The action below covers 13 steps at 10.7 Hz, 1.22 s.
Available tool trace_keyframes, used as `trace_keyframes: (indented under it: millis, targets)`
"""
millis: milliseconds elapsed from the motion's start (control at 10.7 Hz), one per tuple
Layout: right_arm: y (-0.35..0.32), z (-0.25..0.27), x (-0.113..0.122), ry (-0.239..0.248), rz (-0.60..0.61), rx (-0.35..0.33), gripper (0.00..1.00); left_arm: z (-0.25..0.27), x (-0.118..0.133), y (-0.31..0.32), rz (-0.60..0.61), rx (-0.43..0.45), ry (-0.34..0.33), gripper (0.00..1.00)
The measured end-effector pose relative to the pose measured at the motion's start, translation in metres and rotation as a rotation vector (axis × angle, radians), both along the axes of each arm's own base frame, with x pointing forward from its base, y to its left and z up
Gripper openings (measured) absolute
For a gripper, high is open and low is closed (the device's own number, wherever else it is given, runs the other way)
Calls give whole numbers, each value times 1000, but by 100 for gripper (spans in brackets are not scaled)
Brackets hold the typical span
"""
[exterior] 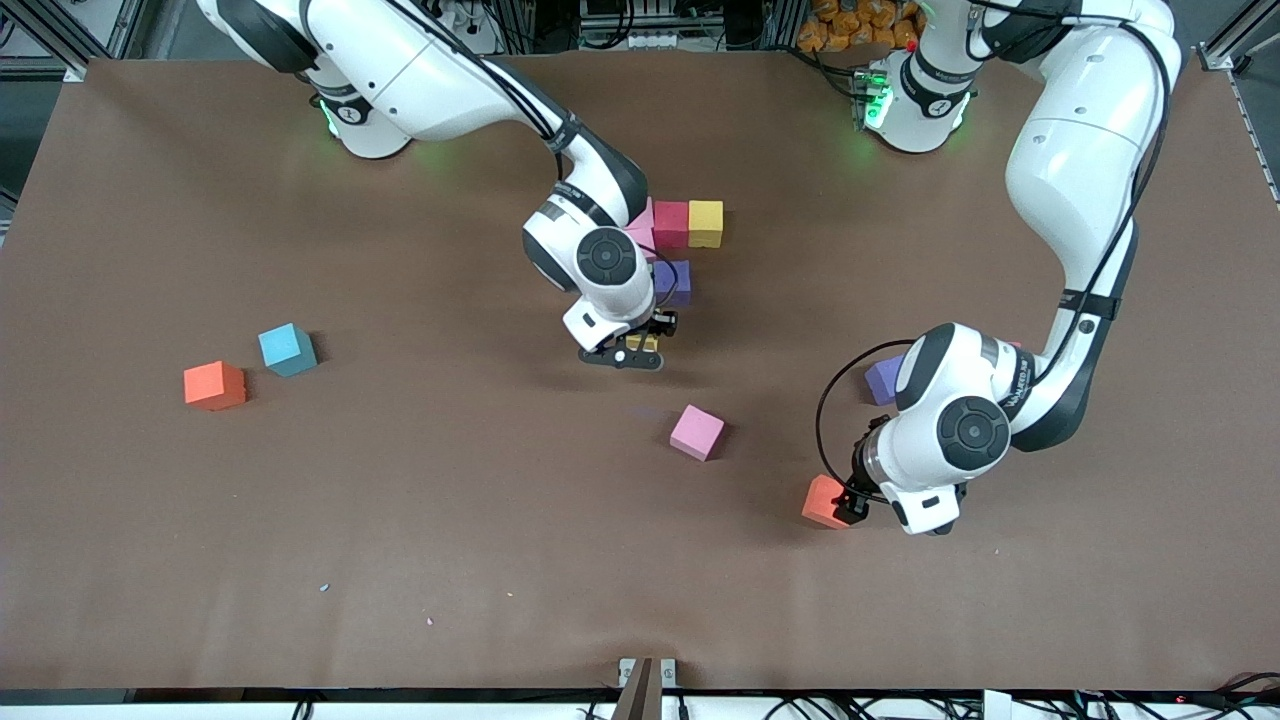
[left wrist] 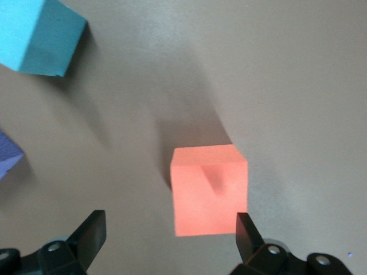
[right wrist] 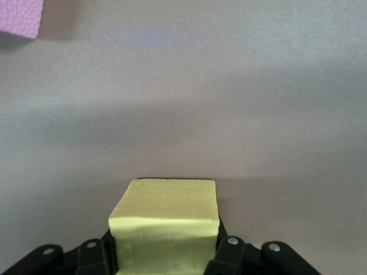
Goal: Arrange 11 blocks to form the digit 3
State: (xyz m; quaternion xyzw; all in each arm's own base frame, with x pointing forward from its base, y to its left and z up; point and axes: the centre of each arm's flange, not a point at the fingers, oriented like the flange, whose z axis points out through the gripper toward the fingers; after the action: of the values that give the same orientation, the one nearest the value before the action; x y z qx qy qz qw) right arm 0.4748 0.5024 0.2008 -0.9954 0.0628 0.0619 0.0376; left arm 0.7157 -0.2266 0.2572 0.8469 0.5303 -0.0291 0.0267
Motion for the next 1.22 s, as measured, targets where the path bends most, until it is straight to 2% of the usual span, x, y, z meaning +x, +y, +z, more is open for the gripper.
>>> trace_keyframes:
  millis: [562, 1218]
  targets:
    - [-3, -2, -6, -13, 2, 8, 58, -11, 17, -1, -16, -26, -43, 100]
    - [-6, -2, -15, -33, 22, 7, 58, -30, 21, 5, -24, -32, -64, 100]
